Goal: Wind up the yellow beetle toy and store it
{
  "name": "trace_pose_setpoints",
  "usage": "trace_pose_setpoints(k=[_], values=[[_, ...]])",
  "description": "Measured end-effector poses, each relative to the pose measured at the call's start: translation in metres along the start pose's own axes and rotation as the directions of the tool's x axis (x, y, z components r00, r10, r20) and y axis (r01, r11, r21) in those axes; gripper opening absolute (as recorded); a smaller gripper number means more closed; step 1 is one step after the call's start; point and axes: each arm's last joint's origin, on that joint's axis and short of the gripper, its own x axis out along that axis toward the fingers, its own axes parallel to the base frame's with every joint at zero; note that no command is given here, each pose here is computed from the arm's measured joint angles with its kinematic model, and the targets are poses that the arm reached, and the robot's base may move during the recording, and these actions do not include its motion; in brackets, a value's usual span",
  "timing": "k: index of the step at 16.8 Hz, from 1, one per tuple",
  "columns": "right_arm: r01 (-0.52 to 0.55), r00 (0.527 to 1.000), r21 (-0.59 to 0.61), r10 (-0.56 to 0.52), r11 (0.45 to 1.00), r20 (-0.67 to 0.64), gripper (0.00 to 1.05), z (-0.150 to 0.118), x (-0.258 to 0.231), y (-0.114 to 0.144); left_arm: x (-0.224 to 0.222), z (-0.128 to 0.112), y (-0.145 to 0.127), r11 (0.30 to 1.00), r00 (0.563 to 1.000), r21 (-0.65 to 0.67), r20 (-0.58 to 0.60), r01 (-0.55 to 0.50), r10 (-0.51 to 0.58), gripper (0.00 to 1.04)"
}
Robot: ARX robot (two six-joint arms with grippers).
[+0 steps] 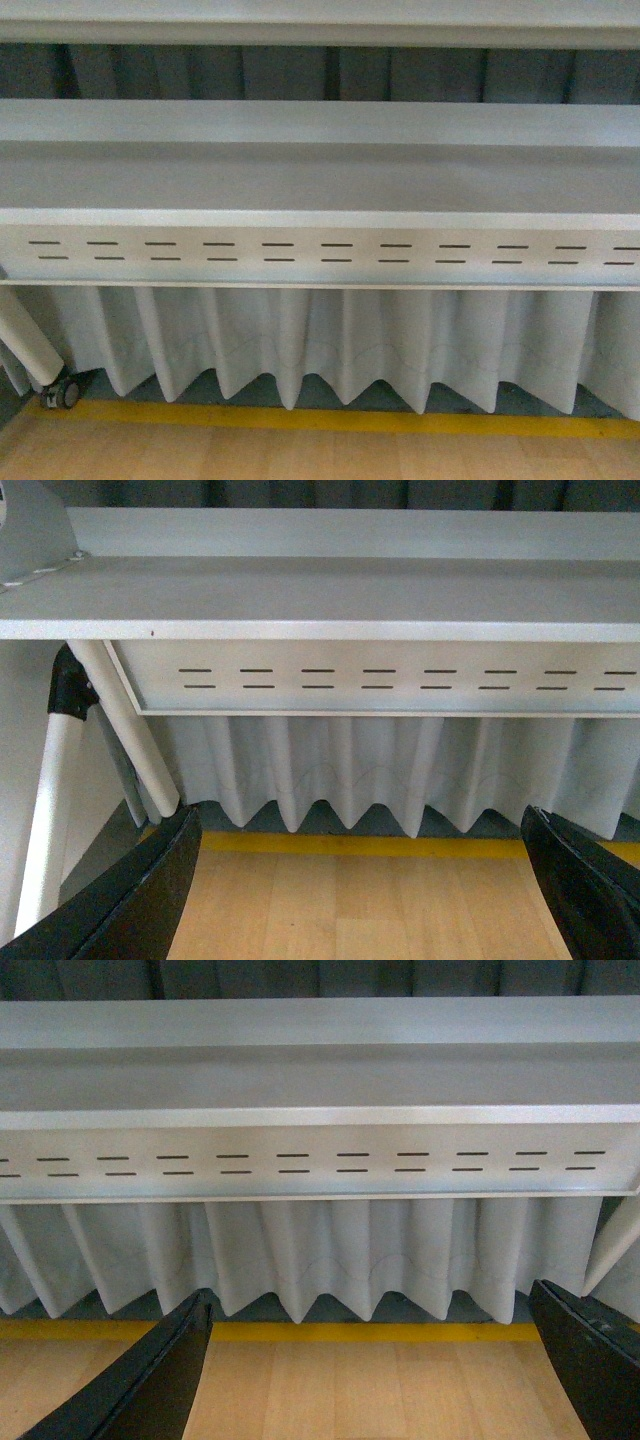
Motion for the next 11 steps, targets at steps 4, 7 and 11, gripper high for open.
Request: trace_pose_setpoints(k=[4, 7, 11], values=[[0.0, 1.0, 0.0, 0.0, 1.0, 0.0, 0.98, 0.0, 0.0, 0.0, 0.0, 0.0, 0.0, 1.0, 1.0, 0.0, 0.0, 0.0, 0.0, 0.98], [0.0, 1.0, 0.0, 0.0, 1.0, 0.0, 0.98, 0.0, 0.0, 0.0, 0.0, 0.0, 0.0, 1.0, 1.0, 0.0, 0.0, 0.0, 0.0, 0.98], [0.0, 1.0, 0.0, 0.0, 1.0, 0.0, 0.98, 0.0, 0.0, 0.0, 0.0, 0.0, 0.0, 1.0, 1.0, 0.0, 0.0, 0.0, 0.0, 0.98]])
